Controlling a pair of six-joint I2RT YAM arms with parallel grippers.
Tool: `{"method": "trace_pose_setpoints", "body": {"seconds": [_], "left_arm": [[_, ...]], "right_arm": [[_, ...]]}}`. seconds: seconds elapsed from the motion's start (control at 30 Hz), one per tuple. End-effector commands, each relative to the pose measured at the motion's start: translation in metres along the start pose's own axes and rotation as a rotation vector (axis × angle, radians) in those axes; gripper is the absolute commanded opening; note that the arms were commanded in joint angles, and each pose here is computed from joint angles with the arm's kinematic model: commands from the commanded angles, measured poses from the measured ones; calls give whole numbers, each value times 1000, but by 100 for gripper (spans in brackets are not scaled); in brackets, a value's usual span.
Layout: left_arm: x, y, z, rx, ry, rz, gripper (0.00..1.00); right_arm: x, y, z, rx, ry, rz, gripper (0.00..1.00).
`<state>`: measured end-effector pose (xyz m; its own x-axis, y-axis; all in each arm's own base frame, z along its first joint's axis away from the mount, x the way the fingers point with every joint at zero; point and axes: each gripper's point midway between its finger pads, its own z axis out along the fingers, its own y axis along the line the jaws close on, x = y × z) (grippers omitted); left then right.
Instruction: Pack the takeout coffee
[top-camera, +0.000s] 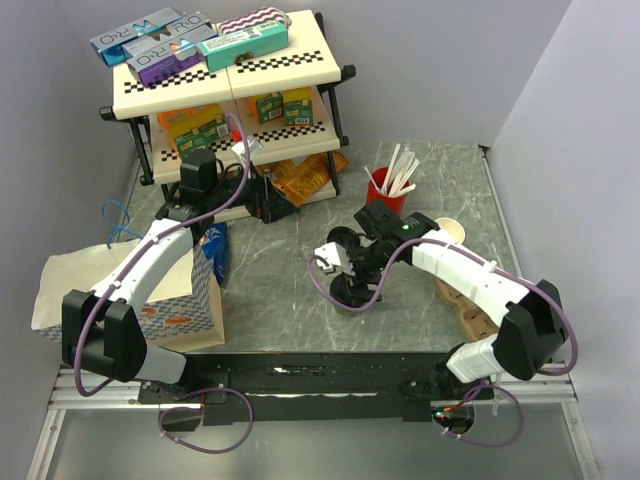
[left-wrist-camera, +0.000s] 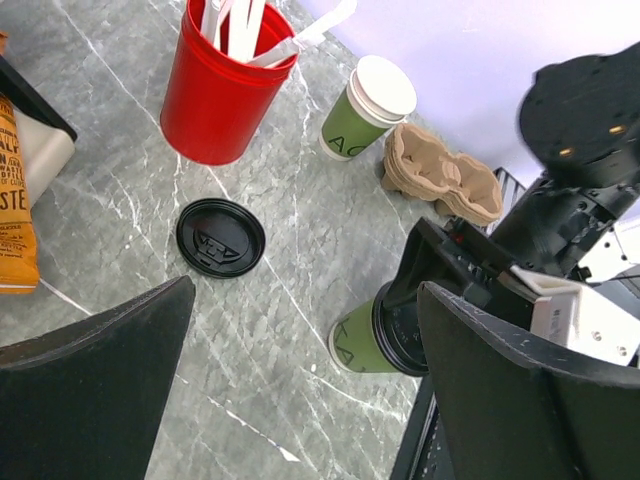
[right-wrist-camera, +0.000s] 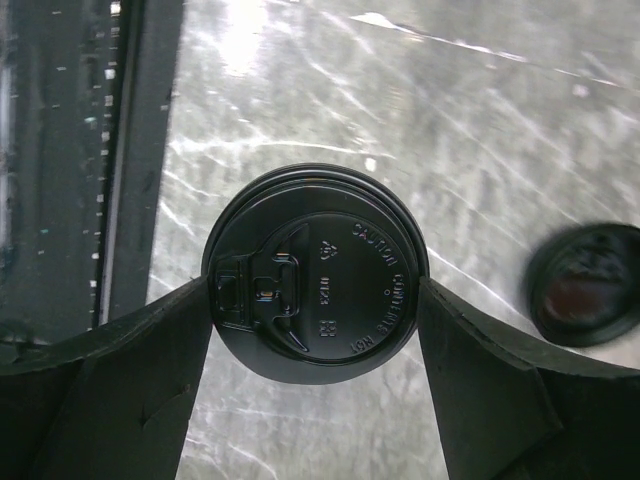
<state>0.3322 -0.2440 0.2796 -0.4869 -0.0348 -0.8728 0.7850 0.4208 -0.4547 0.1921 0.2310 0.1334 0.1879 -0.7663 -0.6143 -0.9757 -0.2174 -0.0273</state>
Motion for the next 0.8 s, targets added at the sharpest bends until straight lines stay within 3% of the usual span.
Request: {"method": "trace_pose_setpoints", "body": {"seconds": [0.0, 0.43, 0.77], "left_arm": [[-17, -9, -4, 27, -44, 36, 99], [-22, -9, -1, 40, -47, 34, 99], [-19, -9, -1, 39, -39, 30, 99]], "right_arm": [[-9, -23, -30, 157, -16, -9, 78], [58, -95, -101, 399, 14, 259, 72], [109, -138, -129, 483, 24, 438, 70]]}}
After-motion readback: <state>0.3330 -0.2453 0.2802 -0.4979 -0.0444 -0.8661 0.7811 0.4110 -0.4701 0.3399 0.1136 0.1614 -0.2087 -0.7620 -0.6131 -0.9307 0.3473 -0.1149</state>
